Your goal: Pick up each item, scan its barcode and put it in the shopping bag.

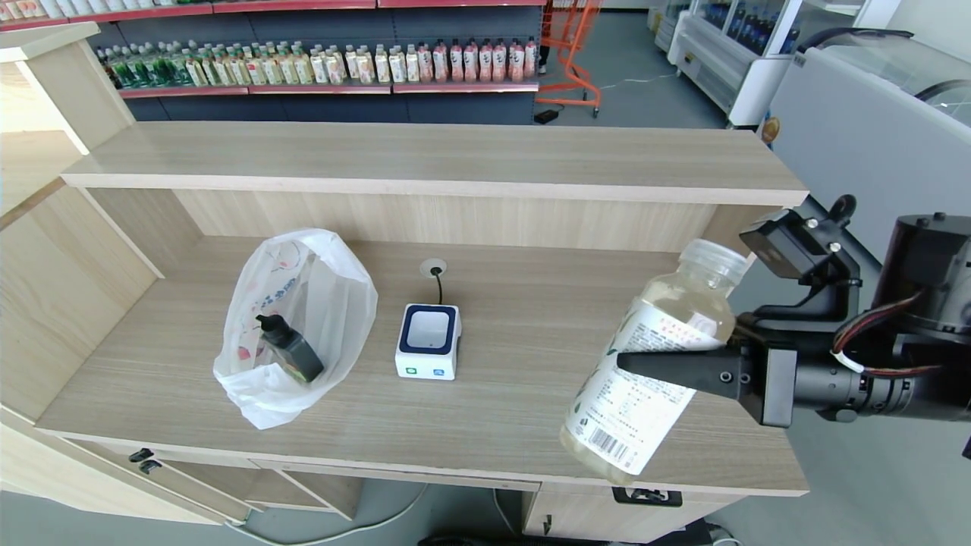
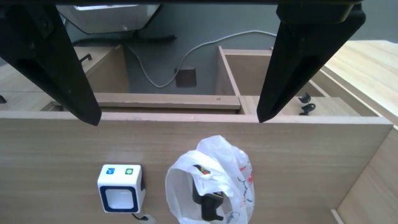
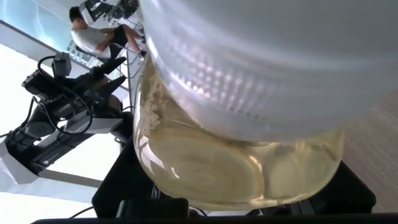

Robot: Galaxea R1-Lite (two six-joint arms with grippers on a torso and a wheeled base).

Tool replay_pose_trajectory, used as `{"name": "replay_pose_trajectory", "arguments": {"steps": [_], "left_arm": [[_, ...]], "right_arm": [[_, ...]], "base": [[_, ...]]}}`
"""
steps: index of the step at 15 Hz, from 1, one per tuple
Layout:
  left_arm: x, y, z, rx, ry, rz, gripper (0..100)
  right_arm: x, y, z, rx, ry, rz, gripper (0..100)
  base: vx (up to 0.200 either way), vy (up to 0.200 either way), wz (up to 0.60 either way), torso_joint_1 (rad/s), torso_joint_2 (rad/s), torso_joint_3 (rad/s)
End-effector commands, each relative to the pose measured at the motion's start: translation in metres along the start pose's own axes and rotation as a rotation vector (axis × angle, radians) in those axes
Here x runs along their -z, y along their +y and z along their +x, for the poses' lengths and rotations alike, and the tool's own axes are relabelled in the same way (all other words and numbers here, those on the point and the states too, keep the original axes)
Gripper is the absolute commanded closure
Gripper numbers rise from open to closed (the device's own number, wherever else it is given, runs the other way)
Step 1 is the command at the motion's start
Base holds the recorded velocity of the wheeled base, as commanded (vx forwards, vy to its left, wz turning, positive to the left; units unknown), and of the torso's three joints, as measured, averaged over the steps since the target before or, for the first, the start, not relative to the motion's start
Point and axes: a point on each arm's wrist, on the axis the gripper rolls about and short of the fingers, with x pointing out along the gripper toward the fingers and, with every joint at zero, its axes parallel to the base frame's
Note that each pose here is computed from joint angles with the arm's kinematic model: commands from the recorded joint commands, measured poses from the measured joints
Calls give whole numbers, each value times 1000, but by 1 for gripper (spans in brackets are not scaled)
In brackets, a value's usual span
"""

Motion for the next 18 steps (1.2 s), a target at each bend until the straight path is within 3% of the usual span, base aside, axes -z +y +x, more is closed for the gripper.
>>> {"name": "replay_pose_trajectory", "arguments": {"steps": [1,18], "left_arm": [[0,0,0,0,0,0,0],[0,0,0,-2,0,0,0]], "right_arm": [[1,3,4,-20,8,-2,100],[-1,23,10,-93,9,-34,100]], "base": [[0,0,0,0,0,0],[0,0,0,0,0,0]]}}
